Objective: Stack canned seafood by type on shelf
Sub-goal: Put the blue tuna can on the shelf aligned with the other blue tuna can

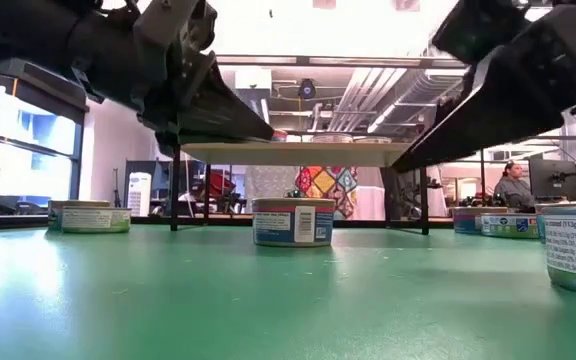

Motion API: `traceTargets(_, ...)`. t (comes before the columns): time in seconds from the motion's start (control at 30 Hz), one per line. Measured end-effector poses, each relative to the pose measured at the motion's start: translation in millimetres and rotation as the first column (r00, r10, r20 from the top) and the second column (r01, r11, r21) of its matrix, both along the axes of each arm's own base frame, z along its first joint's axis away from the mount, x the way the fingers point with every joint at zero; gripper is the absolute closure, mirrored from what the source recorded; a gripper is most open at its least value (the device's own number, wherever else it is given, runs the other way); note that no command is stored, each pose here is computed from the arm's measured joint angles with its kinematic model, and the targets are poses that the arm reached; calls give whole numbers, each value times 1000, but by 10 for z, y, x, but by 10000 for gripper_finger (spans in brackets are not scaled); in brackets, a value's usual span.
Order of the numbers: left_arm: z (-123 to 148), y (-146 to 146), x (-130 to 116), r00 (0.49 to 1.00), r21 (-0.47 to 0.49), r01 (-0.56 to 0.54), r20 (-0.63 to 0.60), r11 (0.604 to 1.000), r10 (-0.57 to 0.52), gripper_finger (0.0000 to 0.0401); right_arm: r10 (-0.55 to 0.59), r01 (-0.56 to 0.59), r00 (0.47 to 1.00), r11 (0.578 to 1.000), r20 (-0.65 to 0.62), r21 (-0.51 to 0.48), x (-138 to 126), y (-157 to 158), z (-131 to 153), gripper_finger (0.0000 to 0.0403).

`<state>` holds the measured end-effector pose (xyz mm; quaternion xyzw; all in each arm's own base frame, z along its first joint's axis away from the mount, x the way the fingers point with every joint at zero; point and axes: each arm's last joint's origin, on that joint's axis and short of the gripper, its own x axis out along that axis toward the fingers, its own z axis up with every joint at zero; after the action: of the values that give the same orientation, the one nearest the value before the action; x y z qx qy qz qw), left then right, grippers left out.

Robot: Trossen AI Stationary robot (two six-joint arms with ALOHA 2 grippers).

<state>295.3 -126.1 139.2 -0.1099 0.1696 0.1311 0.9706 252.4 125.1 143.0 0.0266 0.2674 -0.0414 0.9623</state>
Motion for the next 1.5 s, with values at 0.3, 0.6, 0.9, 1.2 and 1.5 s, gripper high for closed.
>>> traceTargets(0.3, -145, 71, -53, 989, -20, -33, -142, 999, 30, 401, 46, -48, 998, 998, -42, -40, 182, -209, -226, 73)
traceTargets(0.6, -329, 447, -97, 913, -81, -314, -300, 946, 277, 401, -79, 66, 992, 990, -100, -125, 275, -591, -263, 72)
traceTargets(0.9, -414, 683, 102, 933, -70, -294, -236, 953, 270, 401, -9, 7, 998, 999, -66, -38, 401, -856, -279, 61)
traceTargets(1.2, -626, 698, 222, 955, -118, -271, -160, 955, 251, 401, 76, -77, 996, 997, 56, 3, 632, -914, -535, 22)
traceTargets(1.5, -629, 697, 235, 964, -118, -249, -125, 961, 235, 401, 119, -119, 990, 993, 82, -1, 826, -818, -612, 27)
